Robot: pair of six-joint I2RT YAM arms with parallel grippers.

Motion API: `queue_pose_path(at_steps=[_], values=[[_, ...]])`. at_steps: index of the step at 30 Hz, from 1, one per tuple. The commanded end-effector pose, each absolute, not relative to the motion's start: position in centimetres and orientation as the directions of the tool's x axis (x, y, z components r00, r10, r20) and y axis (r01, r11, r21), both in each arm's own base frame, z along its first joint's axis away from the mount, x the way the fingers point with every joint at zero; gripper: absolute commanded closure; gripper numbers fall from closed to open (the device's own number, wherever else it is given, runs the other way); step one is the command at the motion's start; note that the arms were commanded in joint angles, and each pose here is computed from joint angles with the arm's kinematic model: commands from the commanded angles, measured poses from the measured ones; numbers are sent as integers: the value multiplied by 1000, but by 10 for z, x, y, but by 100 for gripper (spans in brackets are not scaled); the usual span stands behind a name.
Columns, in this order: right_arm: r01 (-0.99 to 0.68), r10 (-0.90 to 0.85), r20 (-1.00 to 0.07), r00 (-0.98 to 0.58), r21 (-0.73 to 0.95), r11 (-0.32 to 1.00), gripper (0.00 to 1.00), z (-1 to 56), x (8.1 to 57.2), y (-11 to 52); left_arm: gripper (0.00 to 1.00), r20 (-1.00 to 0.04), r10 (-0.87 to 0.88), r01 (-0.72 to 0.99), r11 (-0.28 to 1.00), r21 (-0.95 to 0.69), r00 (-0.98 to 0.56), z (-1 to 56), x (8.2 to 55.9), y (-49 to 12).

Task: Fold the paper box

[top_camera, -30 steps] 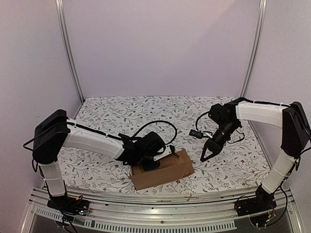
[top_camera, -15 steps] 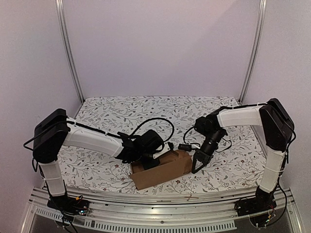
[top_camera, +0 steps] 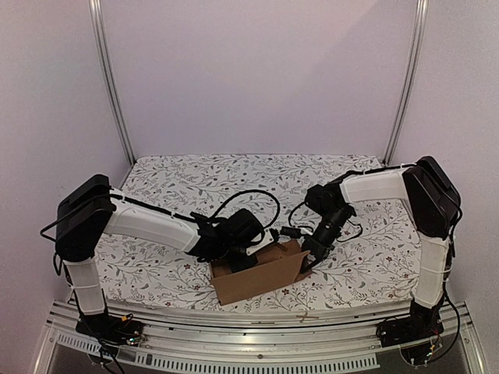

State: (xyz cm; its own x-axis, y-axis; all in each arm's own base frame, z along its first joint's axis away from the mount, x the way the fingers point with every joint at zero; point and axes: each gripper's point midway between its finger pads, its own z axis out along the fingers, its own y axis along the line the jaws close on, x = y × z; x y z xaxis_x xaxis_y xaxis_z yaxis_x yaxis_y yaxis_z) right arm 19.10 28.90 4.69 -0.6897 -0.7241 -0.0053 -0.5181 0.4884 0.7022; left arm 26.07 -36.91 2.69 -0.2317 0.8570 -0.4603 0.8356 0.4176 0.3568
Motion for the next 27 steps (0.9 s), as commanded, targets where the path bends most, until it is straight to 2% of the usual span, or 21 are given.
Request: queue_pose_path(at_steps=[1, 11, 15, 21, 27], values=[[-514, -710, -13, -704, 699, 497, 95, 40, 198, 302, 100, -486, 832, 842, 447, 303, -267, 20, 261, -377], [-534, -723, -13, -691, 683, 498, 91, 46, 194, 303, 100, -512, 814, 833, 467, 297, -273, 23, 263, -385], [-568, -689, -96, -718, 652, 502, 87, 84, 216, 277, 100, -497, 828, 809, 469, 356, -261, 33, 268, -377], [-612, -587, -295, -754, 639, 466, 80, 159, 261, 237, 100, -491, 851, 729, 454, 513, -185, 72, 276, -373], [-651, -566, -349, -747, 553, 520, 73, 152, 290, 221, 100, -510, 857, 585, 453, 673, -76, 121, 275, -380]])
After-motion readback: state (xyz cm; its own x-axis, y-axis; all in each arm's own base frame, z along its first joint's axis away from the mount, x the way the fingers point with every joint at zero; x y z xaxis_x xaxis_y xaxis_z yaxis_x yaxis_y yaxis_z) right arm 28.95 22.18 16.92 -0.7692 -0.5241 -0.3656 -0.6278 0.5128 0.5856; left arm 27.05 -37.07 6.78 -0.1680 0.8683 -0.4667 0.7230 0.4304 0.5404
